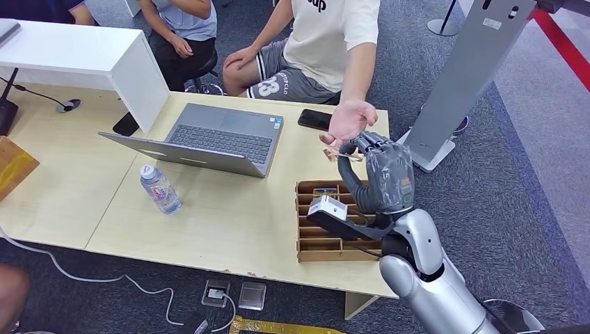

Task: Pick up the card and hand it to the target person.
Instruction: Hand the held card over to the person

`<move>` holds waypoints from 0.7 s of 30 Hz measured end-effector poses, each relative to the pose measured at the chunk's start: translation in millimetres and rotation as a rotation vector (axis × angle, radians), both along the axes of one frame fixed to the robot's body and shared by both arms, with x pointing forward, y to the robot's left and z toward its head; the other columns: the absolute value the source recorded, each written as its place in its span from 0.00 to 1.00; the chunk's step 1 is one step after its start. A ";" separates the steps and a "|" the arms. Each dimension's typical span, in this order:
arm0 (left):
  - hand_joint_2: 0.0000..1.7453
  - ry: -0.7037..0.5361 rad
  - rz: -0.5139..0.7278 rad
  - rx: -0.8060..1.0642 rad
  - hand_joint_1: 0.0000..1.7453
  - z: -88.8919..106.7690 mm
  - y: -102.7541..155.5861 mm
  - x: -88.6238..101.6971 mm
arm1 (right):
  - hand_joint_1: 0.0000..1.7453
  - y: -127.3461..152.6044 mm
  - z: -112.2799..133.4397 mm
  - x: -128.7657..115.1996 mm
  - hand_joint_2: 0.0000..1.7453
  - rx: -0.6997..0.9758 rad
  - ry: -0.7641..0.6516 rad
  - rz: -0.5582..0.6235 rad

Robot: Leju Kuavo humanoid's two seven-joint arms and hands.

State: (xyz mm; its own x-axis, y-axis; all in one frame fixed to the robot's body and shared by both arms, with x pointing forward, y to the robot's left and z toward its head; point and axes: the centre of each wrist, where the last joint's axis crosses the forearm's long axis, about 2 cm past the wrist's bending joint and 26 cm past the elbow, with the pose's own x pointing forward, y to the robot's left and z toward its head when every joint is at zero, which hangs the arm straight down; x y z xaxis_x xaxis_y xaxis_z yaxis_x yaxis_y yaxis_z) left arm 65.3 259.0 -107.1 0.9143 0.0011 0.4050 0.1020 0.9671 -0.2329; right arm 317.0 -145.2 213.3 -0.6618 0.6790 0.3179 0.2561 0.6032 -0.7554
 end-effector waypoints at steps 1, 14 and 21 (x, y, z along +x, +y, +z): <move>0.00 0.000 -0.001 0.000 0.00 0.0 -0.1 0.2 | 0.79 0.1 -2.6 0.8 1.00 0.017 -0.015 0.006; 0.00 -0.011 -0.021 0.003 0.00 0.5 -0.4 2.9 | 0.00 3.0 -31.9 7.8 1.00 0.044 -0.009 -0.011; 0.00 -0.010 -0.011 0.002 0.00 0.4 -0.2 2.6 | 0.00 2.9 -38.8 9.6 1.00 0.086 0.114 -0.009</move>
State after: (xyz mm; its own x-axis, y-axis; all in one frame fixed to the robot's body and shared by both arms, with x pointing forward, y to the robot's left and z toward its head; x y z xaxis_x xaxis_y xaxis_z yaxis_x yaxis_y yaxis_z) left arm 68.0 258.8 -106.7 0.9101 -0.0094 0.4143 0.1148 0.9664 -0.2302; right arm 326.6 -142.3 174.6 -0.6119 0.6516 0.4482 0.1768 0.6651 -0.7255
